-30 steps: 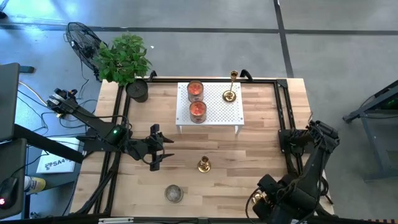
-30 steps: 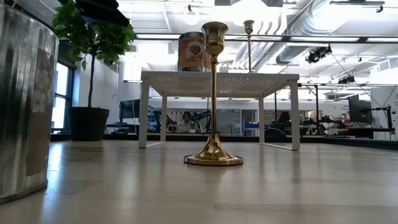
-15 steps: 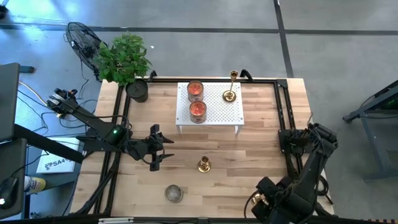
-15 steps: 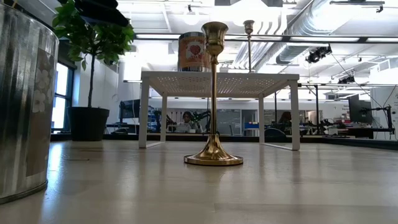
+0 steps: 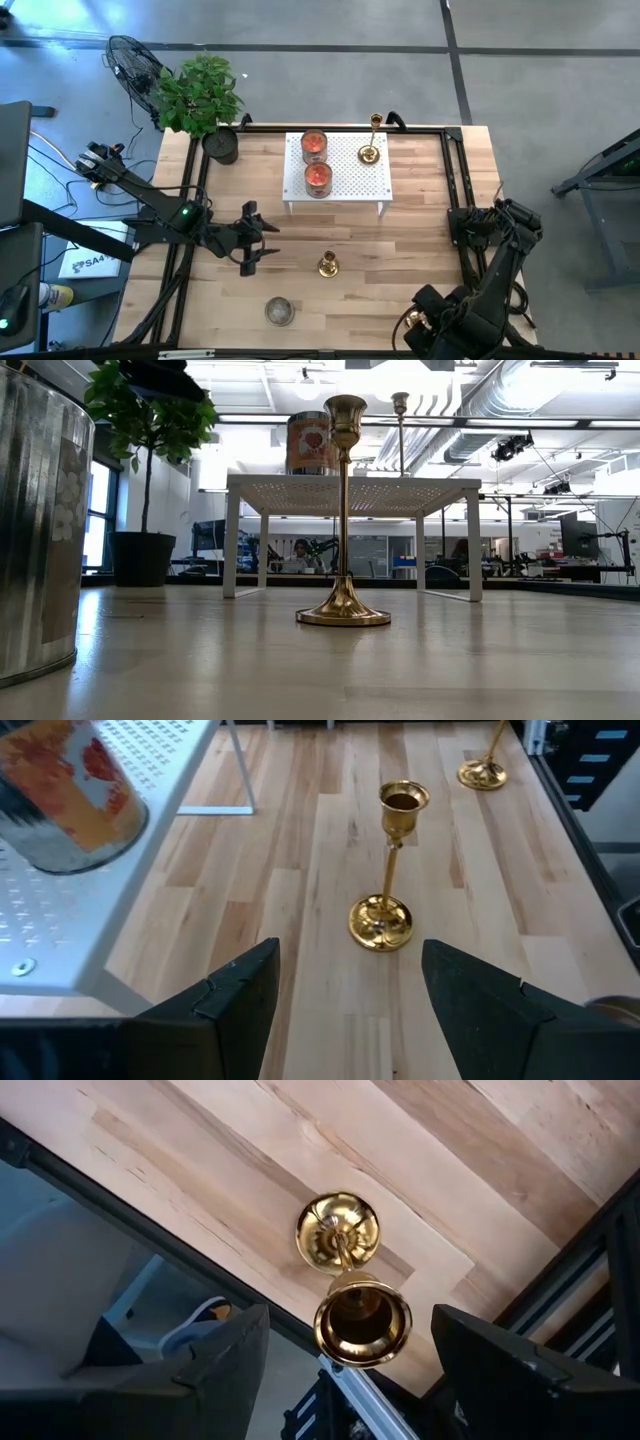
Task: Pick & Place candle stick holders
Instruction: Put the bottom gold candle holder on the shelf
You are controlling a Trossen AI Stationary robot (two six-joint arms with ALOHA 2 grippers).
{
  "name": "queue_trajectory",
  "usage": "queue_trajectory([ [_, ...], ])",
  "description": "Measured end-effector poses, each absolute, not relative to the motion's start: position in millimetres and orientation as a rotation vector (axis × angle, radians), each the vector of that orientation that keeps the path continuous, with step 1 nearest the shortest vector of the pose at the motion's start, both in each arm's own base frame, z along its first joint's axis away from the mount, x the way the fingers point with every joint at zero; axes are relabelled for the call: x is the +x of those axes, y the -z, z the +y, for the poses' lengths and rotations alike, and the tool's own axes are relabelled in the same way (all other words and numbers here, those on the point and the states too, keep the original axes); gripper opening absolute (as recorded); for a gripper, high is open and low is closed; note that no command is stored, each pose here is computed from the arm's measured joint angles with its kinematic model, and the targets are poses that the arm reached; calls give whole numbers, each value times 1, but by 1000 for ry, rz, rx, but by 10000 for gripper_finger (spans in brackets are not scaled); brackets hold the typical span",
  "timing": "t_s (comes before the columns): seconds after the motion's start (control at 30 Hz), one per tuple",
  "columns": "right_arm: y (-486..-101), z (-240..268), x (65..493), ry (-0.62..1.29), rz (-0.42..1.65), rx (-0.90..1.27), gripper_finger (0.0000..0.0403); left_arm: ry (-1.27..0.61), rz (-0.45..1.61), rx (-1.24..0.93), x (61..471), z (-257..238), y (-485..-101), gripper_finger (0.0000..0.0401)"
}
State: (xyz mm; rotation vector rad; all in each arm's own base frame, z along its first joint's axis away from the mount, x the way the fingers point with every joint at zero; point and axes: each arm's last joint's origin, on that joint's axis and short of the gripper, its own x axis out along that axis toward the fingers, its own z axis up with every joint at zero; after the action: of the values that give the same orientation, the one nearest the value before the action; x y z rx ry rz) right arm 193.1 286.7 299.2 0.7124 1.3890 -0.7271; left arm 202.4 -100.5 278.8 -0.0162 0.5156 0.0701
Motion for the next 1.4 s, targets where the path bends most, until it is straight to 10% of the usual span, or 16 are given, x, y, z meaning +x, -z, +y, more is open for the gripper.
queue_trajectory([
  [1.4, -284, 295, 199, 733, 1416, 669, 247, -53, 523, -47, 202, -101, -279, 239],
])
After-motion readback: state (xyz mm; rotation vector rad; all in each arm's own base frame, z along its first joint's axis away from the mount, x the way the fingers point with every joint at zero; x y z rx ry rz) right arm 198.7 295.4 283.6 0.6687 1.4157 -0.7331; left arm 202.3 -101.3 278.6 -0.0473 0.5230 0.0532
